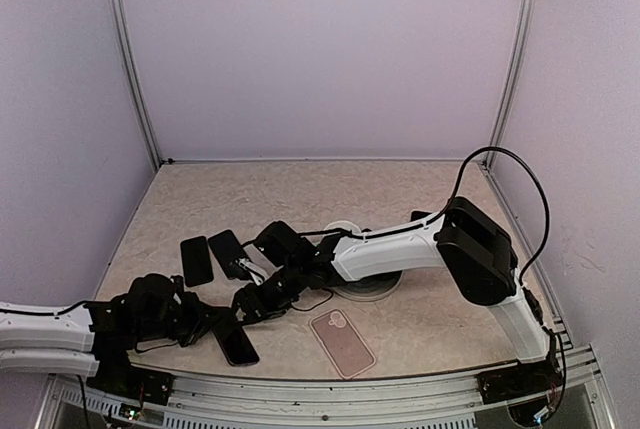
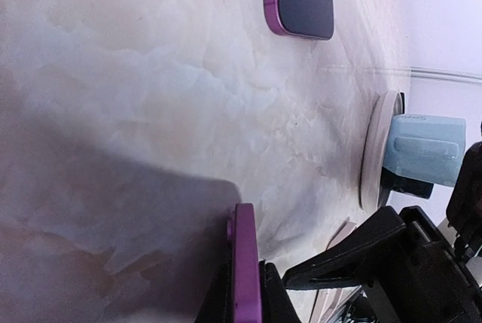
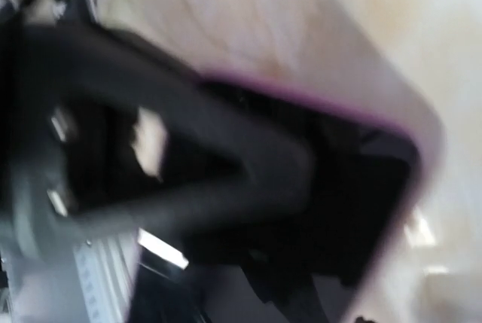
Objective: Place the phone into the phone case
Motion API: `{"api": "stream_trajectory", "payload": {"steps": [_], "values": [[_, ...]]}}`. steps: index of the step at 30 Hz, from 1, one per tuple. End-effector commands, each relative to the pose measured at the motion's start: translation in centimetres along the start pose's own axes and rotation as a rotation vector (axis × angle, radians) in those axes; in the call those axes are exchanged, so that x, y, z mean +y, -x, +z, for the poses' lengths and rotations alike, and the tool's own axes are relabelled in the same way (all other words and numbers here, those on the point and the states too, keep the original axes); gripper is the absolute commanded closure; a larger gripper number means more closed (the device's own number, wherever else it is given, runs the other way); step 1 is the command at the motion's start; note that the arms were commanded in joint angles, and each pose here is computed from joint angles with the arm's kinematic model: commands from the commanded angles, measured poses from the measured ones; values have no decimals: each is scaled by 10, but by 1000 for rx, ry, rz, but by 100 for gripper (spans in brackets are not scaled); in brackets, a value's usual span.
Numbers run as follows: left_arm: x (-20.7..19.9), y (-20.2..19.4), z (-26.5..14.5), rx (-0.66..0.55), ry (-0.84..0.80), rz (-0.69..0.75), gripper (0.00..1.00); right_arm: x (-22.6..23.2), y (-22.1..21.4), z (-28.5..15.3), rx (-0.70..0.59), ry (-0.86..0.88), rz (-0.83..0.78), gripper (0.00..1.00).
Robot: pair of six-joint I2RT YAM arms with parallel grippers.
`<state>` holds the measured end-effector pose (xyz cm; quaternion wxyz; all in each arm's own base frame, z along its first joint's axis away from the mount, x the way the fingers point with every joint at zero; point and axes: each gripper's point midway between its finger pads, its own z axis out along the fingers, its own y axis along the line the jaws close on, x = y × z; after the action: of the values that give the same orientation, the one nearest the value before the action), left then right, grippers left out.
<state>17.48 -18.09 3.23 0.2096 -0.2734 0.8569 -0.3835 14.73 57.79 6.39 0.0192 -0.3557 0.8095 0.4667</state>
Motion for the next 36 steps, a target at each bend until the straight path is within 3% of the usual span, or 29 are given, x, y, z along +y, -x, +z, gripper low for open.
{"api": "stream_trajectory", "payload": {"steps": [1,6,8,9,10,15,19,26,33,36], "values": [[23,5,-4,-29,81,36,100,16,7,-32,-64,-7,-30,37],[-9,7,-8,-45,-19,95,100,9,13,-58,-110,-168,-56,32],[-41,13,-12,-96,-99,156,100,16,15,-64,-119,-223,-86,21],[-62,14,-15,-124,-146,197,100,21,16,-66,-127,-238,-101,8],[-83,16,-20,-158,-195,238,100,24,16,-68,-138,-264,-114,1],[-157,19,-43,-329,-345,389,100,35,24,-95,-256,-502,-210,1],[-190,16,-60,-384,-440,428,100,41,28,-113,-330,-608,-255,1],[-206,2,-58,-366,-471,435,100,39,31,-117,-371,-653,-261,1],[-210,-2,-57,-351,-487,427,100,30,28,-129,-401,-700,-233,12],[-208,-7,-55,-322,-508,409,100,29,31,-129,-403,-689,-225,7]]}}
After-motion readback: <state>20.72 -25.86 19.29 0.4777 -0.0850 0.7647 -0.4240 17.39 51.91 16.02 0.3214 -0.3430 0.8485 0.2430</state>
